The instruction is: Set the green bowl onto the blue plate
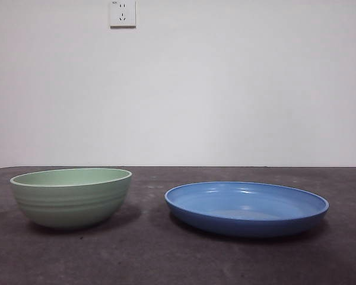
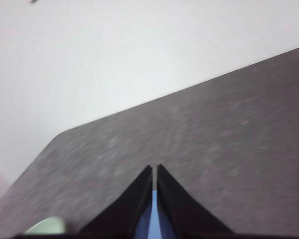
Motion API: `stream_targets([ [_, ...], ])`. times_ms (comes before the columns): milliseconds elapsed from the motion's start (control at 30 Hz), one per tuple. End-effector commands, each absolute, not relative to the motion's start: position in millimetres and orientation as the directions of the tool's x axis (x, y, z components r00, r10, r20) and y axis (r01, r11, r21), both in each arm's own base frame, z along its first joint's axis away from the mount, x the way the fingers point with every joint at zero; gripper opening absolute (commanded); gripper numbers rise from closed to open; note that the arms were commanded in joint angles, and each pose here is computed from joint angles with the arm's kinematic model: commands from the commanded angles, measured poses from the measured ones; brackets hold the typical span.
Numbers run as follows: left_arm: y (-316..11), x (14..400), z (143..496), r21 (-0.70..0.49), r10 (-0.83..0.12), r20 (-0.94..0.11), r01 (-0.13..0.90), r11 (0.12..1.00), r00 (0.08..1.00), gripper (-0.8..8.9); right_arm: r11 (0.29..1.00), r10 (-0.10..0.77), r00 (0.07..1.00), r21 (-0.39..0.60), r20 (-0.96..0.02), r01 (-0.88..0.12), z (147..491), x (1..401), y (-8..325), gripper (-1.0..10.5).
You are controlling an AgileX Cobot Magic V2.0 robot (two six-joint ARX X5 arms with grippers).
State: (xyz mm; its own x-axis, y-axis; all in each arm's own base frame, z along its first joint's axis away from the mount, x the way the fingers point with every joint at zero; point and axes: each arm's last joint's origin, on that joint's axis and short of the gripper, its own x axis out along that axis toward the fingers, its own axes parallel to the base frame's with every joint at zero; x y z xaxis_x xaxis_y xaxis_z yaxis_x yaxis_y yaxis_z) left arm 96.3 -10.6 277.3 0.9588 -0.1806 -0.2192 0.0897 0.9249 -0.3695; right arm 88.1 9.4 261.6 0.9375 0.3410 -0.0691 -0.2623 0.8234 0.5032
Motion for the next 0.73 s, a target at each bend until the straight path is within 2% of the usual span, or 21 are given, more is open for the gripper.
stream_targets([
  [33,-14.2,99.8,301.4,-0.374,-0.265,-0.220,0.169,0.912,0.939,0.15,0.792,0.414,0.906,0.525,-0.089,-0.310,283.7,90.7,12.2,0.1],
  [200,-22.7,112.3,323.8,-0.399,-0.398,-0.241,0.283,0.872,0.885,0.15,0.764,0.541,0.823,0.510,-0.172,-0.395,309.2,96.5,23.1,0.1],
  [467,-44.1,125.9,330.5,-0.449,-0.628,-0.276,0.480,0.754,0.728,0.15,0.748,0.663,0.666,0.356,-0.343,-0.560,325.0,101.4,40.3,0.1],
  [633,-51.2,127.2,328.1,-0.432,-0.674,-0.292,0.535,0.726,0.678,0.21,0.697,0.717,0.575,0.375,-0.394,-0.611,318.9,101.2,43.6,0.1],
  [733,-52.4,127.1,327.9,-0.422,-0.680,-0.293,0.547,0.723,0.672,0.29,0.695,0.718,0.567,0.382,-0.403,-0.609,317.9,100.5,43.6,0.1],
])
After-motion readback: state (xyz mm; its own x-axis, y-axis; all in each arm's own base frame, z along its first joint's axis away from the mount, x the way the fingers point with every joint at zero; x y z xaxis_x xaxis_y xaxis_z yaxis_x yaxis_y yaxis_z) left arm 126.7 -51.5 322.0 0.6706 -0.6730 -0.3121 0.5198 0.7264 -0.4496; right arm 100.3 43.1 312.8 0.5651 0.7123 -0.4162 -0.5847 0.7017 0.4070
